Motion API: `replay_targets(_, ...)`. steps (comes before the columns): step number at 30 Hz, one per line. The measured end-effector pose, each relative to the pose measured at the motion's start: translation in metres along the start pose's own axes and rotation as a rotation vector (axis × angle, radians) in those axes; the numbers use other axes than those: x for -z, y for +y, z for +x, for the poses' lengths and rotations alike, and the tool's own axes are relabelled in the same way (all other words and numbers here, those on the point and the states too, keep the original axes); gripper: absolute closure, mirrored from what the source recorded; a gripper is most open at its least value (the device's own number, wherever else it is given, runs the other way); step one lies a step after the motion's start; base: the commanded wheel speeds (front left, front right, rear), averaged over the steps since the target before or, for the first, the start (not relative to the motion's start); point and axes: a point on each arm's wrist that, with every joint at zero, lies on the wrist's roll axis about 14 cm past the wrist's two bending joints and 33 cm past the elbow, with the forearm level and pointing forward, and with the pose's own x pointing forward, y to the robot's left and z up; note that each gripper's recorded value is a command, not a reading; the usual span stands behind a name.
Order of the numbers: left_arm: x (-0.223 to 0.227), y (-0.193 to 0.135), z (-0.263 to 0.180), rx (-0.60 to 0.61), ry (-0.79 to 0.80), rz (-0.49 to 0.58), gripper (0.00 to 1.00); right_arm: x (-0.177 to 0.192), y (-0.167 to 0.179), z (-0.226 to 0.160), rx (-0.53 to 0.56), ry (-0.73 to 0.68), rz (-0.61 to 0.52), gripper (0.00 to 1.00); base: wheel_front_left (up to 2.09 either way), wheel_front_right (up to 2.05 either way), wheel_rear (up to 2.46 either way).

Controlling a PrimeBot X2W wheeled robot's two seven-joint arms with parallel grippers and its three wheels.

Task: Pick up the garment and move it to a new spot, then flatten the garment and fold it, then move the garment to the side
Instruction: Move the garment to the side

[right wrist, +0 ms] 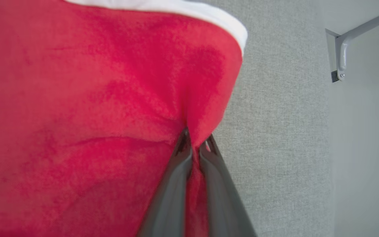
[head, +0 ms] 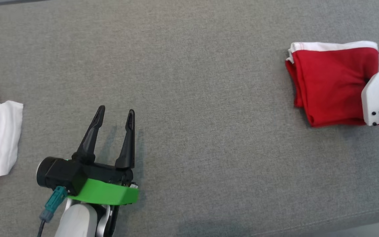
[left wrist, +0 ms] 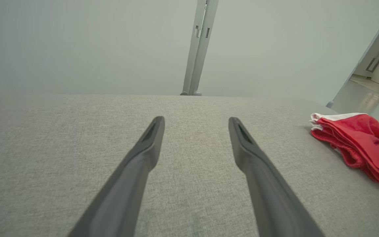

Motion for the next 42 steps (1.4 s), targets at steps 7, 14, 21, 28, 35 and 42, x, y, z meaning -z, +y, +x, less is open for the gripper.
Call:
replay_targets(7, 0.017, -0.027, 0.021, 0.146, 0.02, -0.002, 0.0, 0.015, -0.041, 0.011, 0.093, 0.015, -0.034, 1.0, 0.0, 0.0, 0.0)
replay_targets(14, 0.033, -0.052, 0.036, 0.279, 0.03, -0.012, 0.0, 0.027, -0.089, 0.01, 0.207, 0.024, -0.096, 1.0, 0.0, 0.0, 0.0)
replay_targets(21, 0.05, -0.066, 0.043, 0.355, 0.057, -0.038, 0.0, 0.039, -0.118, 0.011, 0.284, 0.013, -0.134, 1.0, 0.0, 0.0, 0.0)
replay_targets(28, 0.061, -0.072, 0.044, 0.395, 0.1, -0.05, 0.0, 0.037, -0.13, 0.015, 0.319, -0.039, -0.197, 1.0, 0.0, 0.0, 0.0)
replay_targets(35, 0.059, -0.064, 0.038, 0.374, 0.117, -0.03, 0.0, 0.016, -0.139, 0.019, 0.355, -0.131, -0.233, 1.0, 0.0, 0.0, 0.0)
replay_targets(42, 0.058, -0.064, 0.033, 0.363, 0.126, -0.036, 0.0, 0.02, -0.13, 0.026, 0.347, -0.144, -0.213, 0.0, 0.0, 0.0, 0.0)
